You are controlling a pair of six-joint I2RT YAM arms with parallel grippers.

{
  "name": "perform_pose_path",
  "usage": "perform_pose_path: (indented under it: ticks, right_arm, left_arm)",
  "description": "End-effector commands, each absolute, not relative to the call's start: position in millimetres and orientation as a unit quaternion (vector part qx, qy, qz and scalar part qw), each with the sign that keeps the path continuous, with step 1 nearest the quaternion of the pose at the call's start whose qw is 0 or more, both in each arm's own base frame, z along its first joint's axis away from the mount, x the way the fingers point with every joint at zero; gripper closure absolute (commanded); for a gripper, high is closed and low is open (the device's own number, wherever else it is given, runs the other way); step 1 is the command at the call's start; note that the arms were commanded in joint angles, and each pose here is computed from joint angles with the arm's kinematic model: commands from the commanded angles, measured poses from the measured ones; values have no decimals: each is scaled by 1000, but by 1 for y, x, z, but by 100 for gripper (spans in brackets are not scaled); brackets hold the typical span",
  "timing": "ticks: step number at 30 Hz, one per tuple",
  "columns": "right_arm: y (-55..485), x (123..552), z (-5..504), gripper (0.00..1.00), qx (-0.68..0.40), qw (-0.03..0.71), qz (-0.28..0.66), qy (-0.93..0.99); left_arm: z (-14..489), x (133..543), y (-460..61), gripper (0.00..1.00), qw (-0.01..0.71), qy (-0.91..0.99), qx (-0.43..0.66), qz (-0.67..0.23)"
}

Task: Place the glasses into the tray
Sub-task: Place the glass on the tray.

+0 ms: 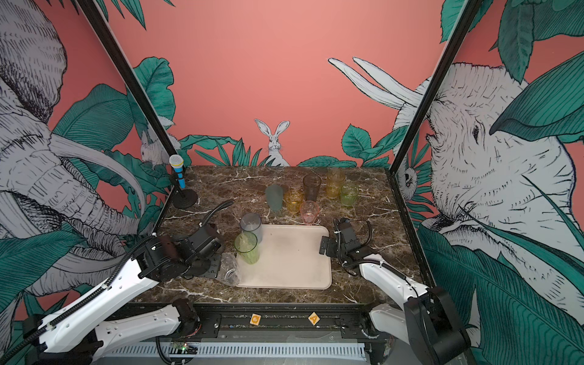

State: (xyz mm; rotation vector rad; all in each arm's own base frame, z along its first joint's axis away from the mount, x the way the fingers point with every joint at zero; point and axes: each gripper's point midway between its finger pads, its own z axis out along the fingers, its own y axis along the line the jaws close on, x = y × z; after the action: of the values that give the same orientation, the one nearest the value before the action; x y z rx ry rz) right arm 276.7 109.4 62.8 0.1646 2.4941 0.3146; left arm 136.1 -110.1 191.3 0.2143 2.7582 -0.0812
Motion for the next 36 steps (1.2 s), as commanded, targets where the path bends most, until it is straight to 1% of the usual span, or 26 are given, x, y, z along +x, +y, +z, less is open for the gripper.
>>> perform_pose_path:
  ticks: [1, 19, 36]
  right_arm:
    - [108, 284, 73, 1, 71, 326, 122, 935]
    - [109, 284, 73, 1, 72, 325, 123, 935]
    - [109, 285, 73, 1, 71, 326, 123, 935]
  left_arm:
    - [186, 141, -117, 100, 196, 978, 61, -36]
    - [156, 144, -135, 100, 186, 979, 61, -51]
    - [149, 154, -137, 100, 200, 977, 67, -33]
